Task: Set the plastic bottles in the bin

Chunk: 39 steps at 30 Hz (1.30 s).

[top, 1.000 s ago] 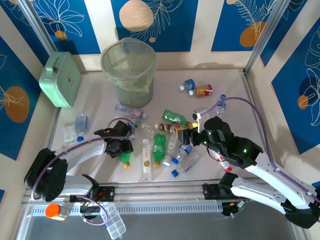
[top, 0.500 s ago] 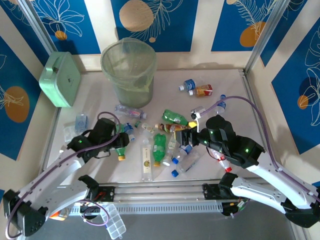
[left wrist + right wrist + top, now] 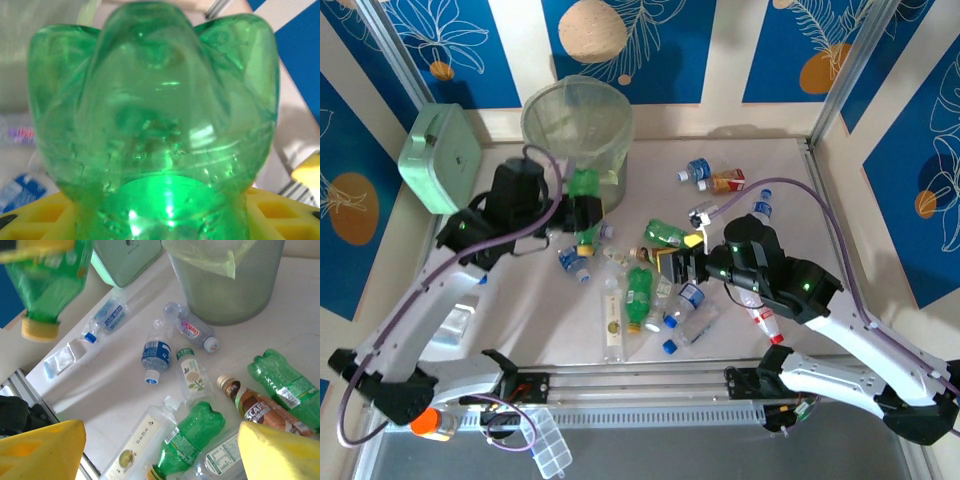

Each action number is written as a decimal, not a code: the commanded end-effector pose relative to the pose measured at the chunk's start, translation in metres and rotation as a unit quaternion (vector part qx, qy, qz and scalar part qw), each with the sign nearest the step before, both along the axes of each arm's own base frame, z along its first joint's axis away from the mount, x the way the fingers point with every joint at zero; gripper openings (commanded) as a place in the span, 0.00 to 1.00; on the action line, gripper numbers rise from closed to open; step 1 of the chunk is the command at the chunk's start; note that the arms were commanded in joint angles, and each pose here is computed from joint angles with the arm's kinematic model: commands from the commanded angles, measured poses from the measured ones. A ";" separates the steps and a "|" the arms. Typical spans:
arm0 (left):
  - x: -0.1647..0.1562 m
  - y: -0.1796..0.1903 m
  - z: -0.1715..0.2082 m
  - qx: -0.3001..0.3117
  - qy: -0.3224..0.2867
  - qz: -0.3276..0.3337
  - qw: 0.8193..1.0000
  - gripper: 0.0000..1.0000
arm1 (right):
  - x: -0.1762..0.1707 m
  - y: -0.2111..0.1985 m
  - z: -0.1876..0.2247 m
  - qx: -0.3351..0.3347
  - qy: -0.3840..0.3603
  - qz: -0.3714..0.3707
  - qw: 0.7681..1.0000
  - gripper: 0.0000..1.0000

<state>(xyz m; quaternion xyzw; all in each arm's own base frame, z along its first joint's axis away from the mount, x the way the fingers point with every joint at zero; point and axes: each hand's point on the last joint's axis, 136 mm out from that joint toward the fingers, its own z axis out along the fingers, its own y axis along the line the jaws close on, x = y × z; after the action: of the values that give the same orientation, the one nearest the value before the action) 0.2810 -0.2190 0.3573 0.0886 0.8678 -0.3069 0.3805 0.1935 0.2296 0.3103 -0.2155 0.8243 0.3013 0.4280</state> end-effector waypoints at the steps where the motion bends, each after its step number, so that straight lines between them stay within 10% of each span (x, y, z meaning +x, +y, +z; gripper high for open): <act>1: 0.037 0.001 0.031 0.003 -0.035 0.018 0.999 0.32 | 0.002 -0.007 0.012 -0.001 -0.014 -0.006 1.000 0.80; 20: 0.265 0.051 0.052 -0.015 -0.099 0.186 0.977 0.28 | 0.019 -0.013 -0.017 -0.026 0.012 -0.025 0.999 0.80; 39: 0.302 0.039 -0.095 0.098 0.010 0.157 0.983 0.33 | 0.030 -0.012 -0.026 -0.041 0.010 -0.036 0.998 0.80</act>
<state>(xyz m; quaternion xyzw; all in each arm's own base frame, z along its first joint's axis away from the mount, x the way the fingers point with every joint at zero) 0.5835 -0.1792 0.2802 -0.0283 0.8902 -0.1805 0.4174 0.2192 0.2167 0.2907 -0.1944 0.8467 0.2619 0.4203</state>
